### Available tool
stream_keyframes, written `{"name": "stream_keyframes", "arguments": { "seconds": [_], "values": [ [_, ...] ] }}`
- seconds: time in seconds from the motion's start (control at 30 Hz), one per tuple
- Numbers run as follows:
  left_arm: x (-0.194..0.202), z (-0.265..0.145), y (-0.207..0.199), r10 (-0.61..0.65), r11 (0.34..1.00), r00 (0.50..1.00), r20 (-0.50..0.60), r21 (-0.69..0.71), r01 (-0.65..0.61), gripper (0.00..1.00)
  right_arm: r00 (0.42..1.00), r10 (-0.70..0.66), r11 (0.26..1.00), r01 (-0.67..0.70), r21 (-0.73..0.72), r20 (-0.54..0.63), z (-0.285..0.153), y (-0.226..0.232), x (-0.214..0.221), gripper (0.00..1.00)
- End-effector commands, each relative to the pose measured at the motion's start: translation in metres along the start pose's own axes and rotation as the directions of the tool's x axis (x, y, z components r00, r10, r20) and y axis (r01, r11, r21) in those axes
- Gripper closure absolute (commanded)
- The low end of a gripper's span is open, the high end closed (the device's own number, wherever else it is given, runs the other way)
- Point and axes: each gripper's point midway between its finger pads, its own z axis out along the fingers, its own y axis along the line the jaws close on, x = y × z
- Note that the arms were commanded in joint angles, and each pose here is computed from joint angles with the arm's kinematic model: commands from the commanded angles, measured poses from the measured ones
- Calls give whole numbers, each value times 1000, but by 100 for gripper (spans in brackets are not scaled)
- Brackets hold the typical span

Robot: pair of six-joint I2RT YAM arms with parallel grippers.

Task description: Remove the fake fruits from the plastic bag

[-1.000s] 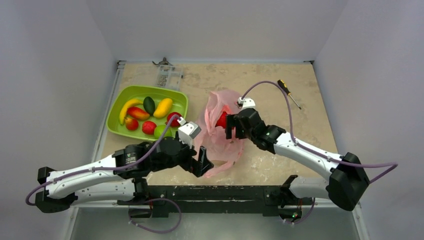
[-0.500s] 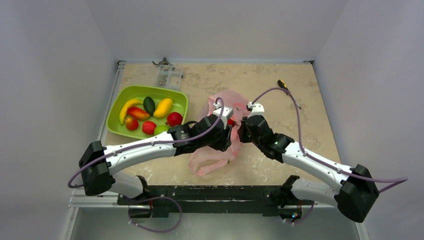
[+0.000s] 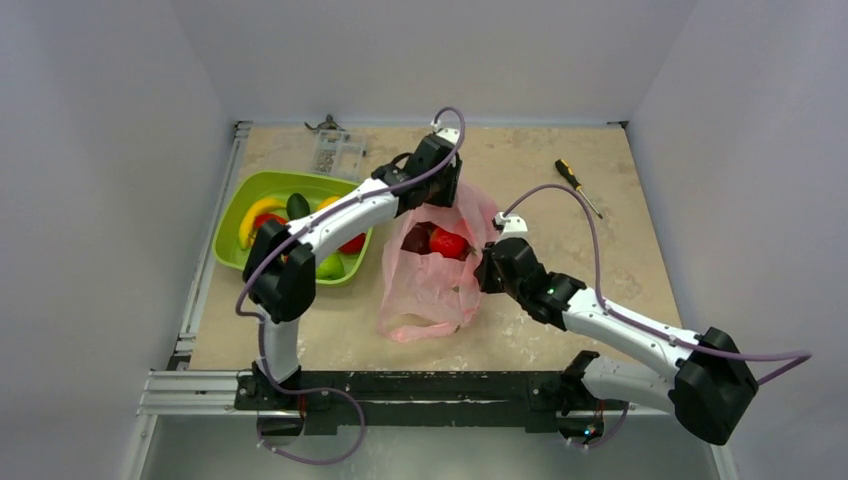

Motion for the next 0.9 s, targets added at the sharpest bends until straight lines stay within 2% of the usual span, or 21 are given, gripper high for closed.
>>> {"name": "stream_keyframes", "arguments": {
  "seconds": [0.0, 0.17, 0.27, 0.4, 0.5, 0.53, 0.8, 0.87],
  "values": [
    [-13, 24, 37, 126, 988, 989, -80, -78, -132, 66, 1000, 24, 1000, -24, -3, 20, 2, 2, -4, 100],
    [-22, -3, 60, 166, 977, 985, -42, -126, -170, 62, 999, 0, 1000, -1, 22, 44, 5, -1, -12, 100],
    [-19, -28, 49, 172, 984, 984, -43, -44, -174, 52, 999, -17, 1000, 17, 16, 40, 8, 1, -14, 100],
    [-15, -72, 42, 114, 993, 993, -24, 15, -113, 28, 999, -21, 1000, 21, -15, 43, 9, 9, -18, 100],
    [-17, -109, 39, 53, 997, 998, 26, 50, -54, 4, 999, -23, 999, 24, -26, 38, 9, 12, -19, 100],
    [-19, -123, 38, 35, 997, 998, 46, 67, -38, 1, 999, -22, 999, 23, -31, 38, 9, 14, -20, 100],
    [-9, -206, 33, -73, 982, 986, 147, 184, 45, 0, 999, -30, 998, 32, -45, 40, 7, 17, -22, 100],
    [-5, -215, 42, -91, 987, 986, 141, 146, 70, 0, 999, -34, 998, 36, -42, 42, 7, 16, -22, 100]
  ]
}}
